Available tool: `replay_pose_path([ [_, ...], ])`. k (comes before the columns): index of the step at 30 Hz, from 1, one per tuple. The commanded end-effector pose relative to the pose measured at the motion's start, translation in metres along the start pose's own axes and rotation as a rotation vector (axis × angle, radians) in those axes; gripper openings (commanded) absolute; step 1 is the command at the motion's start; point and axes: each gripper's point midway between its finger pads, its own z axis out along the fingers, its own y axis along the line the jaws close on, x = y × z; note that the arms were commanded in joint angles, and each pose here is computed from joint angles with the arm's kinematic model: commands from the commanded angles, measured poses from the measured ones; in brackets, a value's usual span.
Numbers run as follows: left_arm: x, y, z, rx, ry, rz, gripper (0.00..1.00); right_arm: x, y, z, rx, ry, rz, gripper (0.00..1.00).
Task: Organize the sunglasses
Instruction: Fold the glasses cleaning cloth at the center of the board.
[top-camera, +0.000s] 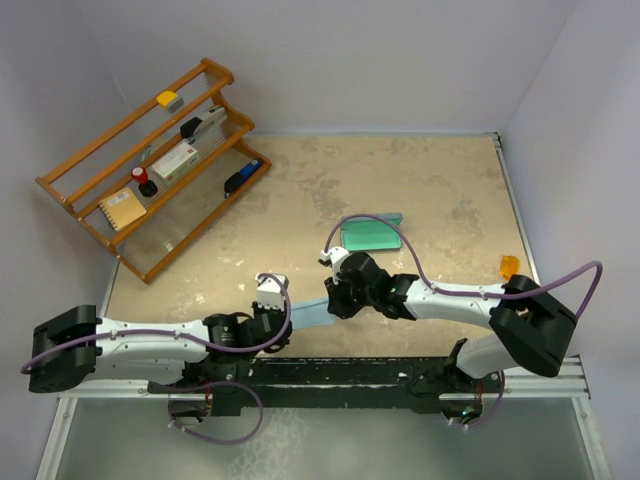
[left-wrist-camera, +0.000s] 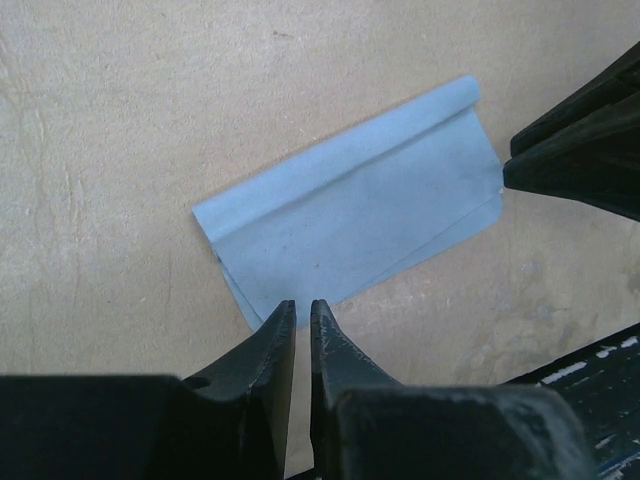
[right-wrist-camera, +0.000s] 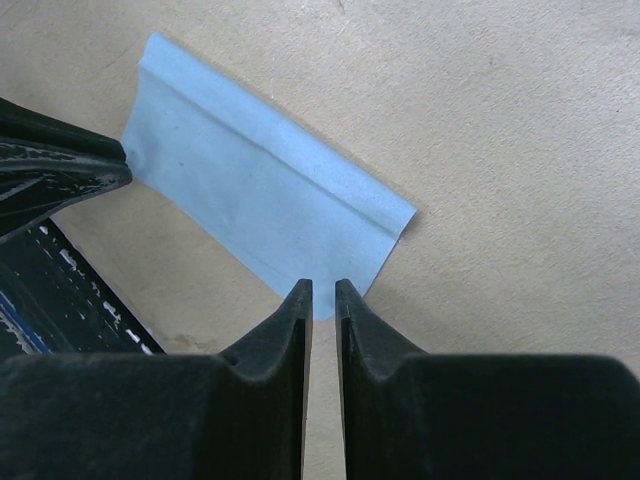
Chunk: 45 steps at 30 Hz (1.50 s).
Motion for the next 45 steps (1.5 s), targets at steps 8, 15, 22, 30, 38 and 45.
replay_pose_path([
  [8, -0.011, -0.023, 0.001, 0.038, -0.035, -0.006, 0.05, 0.005, 0.009, -0.001, -0.038, -0.022, 0.016, 0.09],
  [15, -0.015, -0.024, -0.002, 0.049, -0.047, -0.014, 0.06, 0.01, 0.013, -0.001, -0.046, -0.029, 0.028, 0.0],
  [22, -0.014, -0.027, 0.001, 0.048, -0.044, -0.007, 0.06, 0.008, 0.019, -0.001, -0.057, -0.043, 0.027, 0.0],
  [30, -0.014, -0.028, 0.002, 0.052, -0.048, -0.01, 0.06, 0.009, 0.018, 0.003, -0.046, -0.045, 0.019, 0.0],
  [38, -0.018, -0.03, 0.001, 0.055, -0.06, -0.015, 0.06, 0.02, 0.014, 0.008, -0.041, -0.038, 0.027, 0.0],
  [45, -0.02, -0.033, 0.0, 0.063, -0.066, -0.02, 0.06, 0.029, 0.01, 0.01, -0.031, -0.023, 0.031, 0.0],
])
